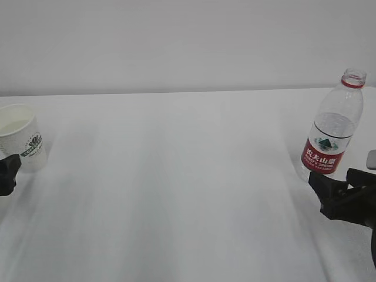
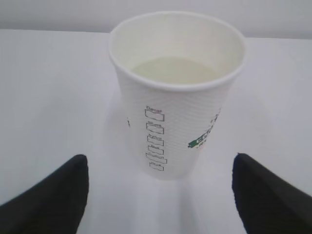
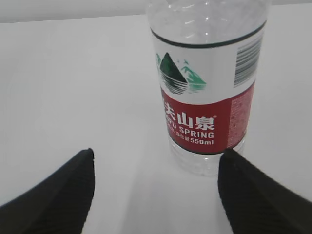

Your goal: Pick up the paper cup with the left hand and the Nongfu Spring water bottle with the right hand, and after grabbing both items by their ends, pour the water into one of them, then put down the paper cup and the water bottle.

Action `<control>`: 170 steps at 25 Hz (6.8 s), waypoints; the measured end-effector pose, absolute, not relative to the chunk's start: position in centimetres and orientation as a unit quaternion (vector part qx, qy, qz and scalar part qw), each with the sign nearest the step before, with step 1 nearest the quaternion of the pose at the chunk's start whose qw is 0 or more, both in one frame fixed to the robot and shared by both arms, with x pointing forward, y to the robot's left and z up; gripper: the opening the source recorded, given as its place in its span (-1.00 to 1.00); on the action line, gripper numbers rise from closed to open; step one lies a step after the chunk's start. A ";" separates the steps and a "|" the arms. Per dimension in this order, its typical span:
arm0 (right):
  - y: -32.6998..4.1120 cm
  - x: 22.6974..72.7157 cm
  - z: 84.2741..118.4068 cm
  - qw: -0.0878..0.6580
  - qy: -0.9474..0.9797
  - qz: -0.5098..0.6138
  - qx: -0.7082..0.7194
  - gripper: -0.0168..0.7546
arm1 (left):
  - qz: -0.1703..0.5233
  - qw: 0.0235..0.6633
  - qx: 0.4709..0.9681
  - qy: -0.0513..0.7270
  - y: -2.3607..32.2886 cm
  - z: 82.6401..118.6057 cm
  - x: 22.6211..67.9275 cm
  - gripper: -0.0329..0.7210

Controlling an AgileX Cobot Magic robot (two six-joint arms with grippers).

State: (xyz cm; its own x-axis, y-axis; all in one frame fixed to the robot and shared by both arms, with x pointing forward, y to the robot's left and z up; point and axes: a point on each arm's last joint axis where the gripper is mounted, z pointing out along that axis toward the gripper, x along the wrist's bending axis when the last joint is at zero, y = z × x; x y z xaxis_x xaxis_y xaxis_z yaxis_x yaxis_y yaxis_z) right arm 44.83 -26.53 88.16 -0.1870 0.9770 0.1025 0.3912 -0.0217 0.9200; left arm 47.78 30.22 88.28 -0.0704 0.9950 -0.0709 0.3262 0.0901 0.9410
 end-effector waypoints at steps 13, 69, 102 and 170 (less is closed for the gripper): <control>-26.6 44.8 88.8 0.331 0.614 0.464 0.547 0.58 | 0.393 0.421 0.557 0.598 29.9 89.1 45.3 0.87; -27.6 41.0 100.2 0.411 0.565 0.502 0.509 0.58 | 0.486 0.492 0.534 0.487 29.5 105.3 39.1 0.71; -29.2 33.0 106.6 0.362 0.631 0.373 0.576 0.58 | 0.446 0.439 0.548 0.555 30.3 109.3 30.4 0.66; -29.1 23.4 104.5 0.294 0.685 0.367 0.557 0.58 | 0.329 0.358 0.617 0.618 30.0 105.5 24.0 0.45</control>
